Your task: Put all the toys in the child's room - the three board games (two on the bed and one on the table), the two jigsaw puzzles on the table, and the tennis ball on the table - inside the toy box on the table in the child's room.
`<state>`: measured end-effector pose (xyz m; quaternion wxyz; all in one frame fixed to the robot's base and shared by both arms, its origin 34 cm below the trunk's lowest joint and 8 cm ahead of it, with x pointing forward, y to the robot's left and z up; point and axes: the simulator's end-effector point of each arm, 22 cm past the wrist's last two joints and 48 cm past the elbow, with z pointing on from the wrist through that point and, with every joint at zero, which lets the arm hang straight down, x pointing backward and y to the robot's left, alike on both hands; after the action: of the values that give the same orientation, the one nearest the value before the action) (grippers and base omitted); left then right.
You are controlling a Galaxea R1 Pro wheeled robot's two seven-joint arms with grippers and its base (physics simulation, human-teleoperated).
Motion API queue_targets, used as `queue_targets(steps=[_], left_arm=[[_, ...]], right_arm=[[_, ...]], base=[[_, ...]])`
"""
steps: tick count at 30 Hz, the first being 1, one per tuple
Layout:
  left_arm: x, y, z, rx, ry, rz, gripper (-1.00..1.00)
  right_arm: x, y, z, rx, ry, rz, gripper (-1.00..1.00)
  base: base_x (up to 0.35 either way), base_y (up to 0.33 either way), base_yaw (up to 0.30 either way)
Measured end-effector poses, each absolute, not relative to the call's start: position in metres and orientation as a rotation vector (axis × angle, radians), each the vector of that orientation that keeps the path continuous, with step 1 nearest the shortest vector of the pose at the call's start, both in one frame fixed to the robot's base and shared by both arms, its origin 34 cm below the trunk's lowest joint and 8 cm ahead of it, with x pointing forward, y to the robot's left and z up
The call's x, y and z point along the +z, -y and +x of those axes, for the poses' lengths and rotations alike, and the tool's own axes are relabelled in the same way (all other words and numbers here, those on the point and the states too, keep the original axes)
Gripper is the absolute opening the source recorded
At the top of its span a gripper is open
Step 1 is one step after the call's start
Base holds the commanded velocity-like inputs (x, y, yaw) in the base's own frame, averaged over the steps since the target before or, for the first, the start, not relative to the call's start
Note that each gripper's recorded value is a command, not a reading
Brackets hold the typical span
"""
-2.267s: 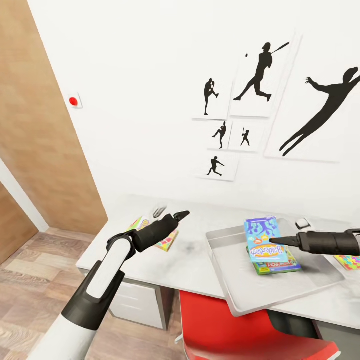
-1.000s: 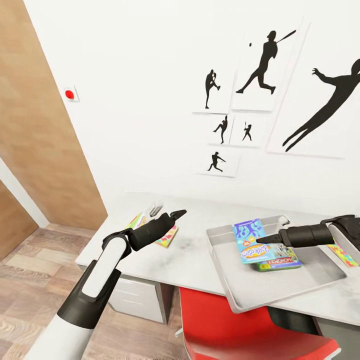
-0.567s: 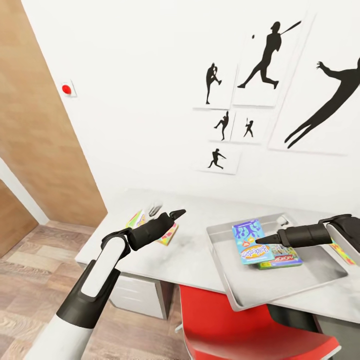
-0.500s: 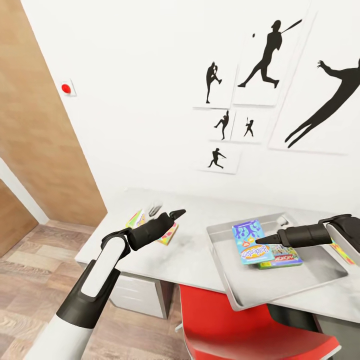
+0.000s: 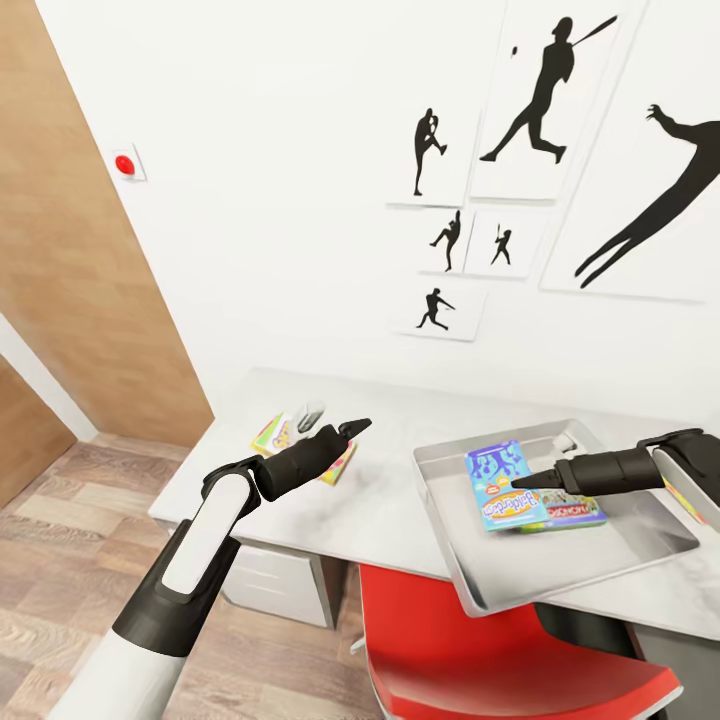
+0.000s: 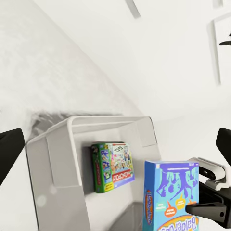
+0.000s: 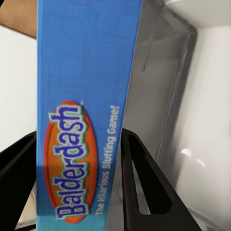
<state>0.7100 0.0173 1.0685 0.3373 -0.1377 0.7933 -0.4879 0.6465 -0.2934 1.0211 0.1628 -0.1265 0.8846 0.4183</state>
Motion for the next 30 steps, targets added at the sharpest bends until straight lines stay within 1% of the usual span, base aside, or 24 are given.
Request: queue_targets(steps=[30], left_arm=[[1.039,-0.017,0.712,-1.274,-2.108,-0.394,1.00]], right_arm=[[0.977,0.281,0.631,1.236,-2.623,-0.373,-1.00]], base=[[0.000,0.000,0.000]])
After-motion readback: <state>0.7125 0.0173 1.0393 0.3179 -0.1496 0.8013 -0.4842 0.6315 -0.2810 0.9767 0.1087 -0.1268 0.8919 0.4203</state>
